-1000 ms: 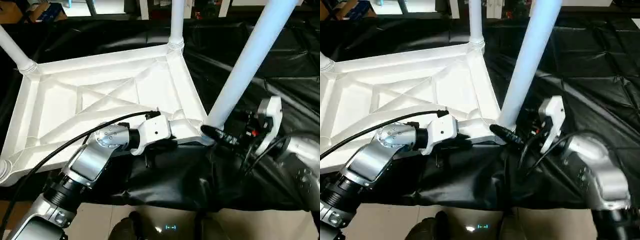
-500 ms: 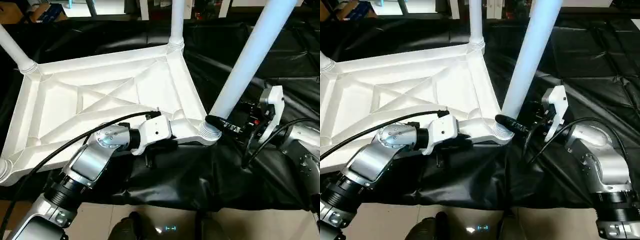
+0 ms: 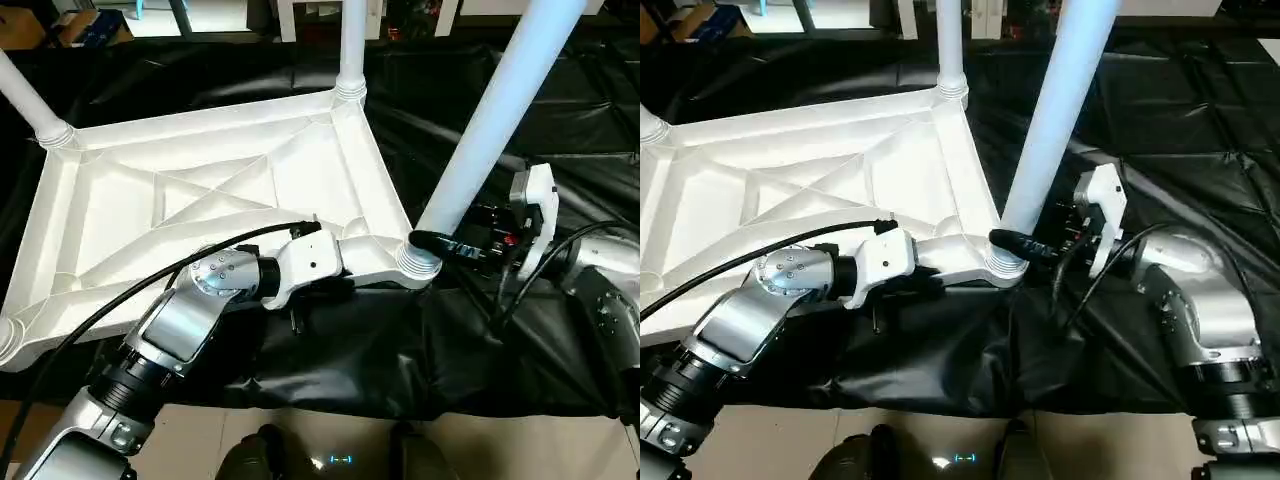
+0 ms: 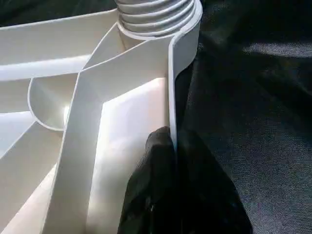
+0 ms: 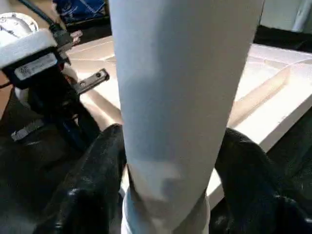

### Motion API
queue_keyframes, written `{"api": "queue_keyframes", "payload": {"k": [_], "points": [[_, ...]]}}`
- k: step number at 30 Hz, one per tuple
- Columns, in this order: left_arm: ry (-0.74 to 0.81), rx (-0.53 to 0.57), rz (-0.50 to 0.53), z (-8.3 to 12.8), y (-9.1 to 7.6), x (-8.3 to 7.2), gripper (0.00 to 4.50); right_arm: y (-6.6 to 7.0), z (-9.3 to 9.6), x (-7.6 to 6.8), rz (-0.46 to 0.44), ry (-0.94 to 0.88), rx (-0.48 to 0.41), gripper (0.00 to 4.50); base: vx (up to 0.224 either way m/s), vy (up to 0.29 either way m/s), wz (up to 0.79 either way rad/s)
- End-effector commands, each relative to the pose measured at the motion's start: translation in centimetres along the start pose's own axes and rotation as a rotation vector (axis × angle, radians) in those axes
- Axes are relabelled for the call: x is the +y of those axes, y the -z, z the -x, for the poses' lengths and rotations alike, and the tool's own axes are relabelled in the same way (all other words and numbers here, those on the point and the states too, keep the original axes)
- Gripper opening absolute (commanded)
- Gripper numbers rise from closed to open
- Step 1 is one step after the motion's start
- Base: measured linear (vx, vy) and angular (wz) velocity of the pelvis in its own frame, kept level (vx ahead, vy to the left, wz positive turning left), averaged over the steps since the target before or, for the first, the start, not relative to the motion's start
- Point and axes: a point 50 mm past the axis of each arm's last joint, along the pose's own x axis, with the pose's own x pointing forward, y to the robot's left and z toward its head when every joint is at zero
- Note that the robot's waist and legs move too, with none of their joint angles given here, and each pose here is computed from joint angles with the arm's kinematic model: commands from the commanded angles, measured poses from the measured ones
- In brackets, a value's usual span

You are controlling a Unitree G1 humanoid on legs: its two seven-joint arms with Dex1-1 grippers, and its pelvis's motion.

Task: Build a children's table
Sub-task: Insert table leg to table base

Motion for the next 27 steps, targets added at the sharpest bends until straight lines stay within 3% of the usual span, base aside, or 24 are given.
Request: {"api": "queue_keyframes", "payload": {"k": [1, 2, 6, 18, 20, 27], "points": [[0.004, 0.076, 0.032, -0.1, 1.6, -0.4, 0.0, 0.1, -0.1, 0.1, 0.013, -0.034, 0.031, 2.54, 0.0, 0.0, 0.0], [0.004, 0.077, 0.031, -0.1, 1.6, -0.4, 0.0, 0.1, 0.0, 0.1, 0.012, -0.044, 0.043, 2.29, 0.0, 0.0, 0.0], [0.006, 0.081, 0.028, -0.1, 1.6, -0.4, 0.0, 0.2, 0.0, -0.1, 0.015, -0.058, 0.058, 2.04, 0.0, 0.0, 0.0], [0.006, 0.084, 0.028, 0.0, 1.7, -0.4, 0.0, -0.1, -1.0, -0.3, 0.025, -0.096, 0.068, 1.91, 0.0, 0.0, 0.0], [0.006, 0.084, 0.029, 0.0, 1.7, -0.4, 0.0, -0.2, -1.1, -0.4, 0.031, -0.096, 0.07, 2.59, 0.0, 0.0, 0.0], [0.005, 0.085, 0.029, 0.0, 1.7, -0.4, 0.0, -0.3, -1.6, -0.6, 0.059, -0.088, 0.082, 2.92, 0.0, 0.0, 0.0]]}}
